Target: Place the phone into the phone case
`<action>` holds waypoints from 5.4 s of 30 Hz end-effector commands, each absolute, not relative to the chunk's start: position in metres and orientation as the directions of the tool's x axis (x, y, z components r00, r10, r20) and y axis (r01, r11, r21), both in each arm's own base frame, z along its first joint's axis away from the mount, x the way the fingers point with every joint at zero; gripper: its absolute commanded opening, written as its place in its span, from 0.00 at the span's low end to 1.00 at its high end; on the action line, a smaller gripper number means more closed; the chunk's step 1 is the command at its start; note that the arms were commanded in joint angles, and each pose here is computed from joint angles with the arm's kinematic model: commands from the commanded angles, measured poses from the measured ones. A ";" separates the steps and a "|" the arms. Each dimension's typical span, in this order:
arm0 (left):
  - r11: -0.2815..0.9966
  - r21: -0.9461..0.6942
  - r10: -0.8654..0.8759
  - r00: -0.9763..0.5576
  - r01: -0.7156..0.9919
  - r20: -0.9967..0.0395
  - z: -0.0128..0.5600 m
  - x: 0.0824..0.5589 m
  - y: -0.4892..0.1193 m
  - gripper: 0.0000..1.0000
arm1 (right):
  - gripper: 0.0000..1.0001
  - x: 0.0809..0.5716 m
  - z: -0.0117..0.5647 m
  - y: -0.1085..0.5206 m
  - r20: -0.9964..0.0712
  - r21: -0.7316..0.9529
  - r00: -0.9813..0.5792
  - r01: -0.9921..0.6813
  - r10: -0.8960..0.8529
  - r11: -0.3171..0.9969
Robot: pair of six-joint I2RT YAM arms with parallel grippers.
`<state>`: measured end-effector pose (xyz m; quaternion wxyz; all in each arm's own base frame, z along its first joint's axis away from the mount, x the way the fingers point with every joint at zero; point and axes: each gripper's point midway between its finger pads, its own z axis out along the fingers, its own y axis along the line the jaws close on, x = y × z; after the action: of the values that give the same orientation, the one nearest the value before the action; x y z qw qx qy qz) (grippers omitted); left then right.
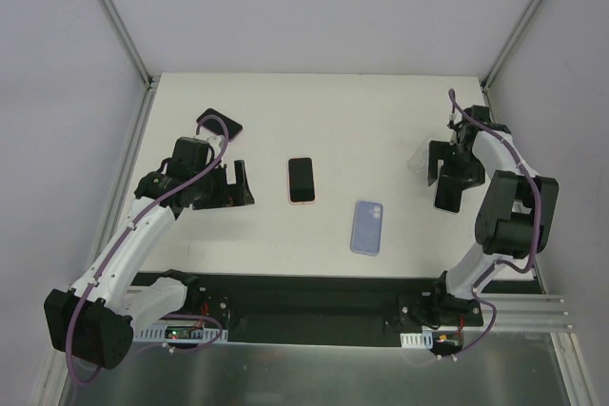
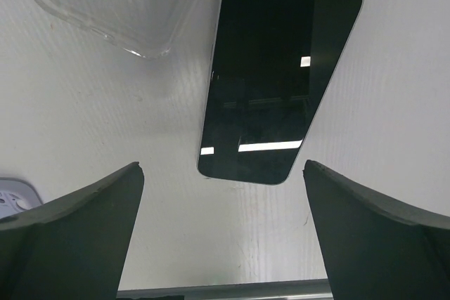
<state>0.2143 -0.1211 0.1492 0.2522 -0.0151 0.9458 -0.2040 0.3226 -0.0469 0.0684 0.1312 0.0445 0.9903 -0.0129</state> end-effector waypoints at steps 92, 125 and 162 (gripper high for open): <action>0.889 -0.437 -0.112 -0.860 0.138 -0.498 0.163 0.216 -0.132 0.99 | 0.54 0.263 0.085 0.083 -0.296 0.318 -0.949 0.010 0.110 0.948; 0.897 -0.425 -0.116 -0.859 0.125 -0.498 0.160 0.217 -0.129 0.99 | 0.52 0.237 0.058 0.168 -0.325 0.238 -0.942 0.006 0.086 0.971; 0.900 -0.420 -0.118 -0.858 0.121 -0.499 0.160 0.218 -0.128 0.99 | 0.85 0.220 0.048 0.157 -0.319 0.048 -0.946 -0.074 -0.055 0.996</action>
<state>0.2134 -0.1293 0.1518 0.2454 -0.0056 0.9426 -0.2263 0.2194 0.1595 0.0375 0.1493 -0.0140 0.9875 0.0496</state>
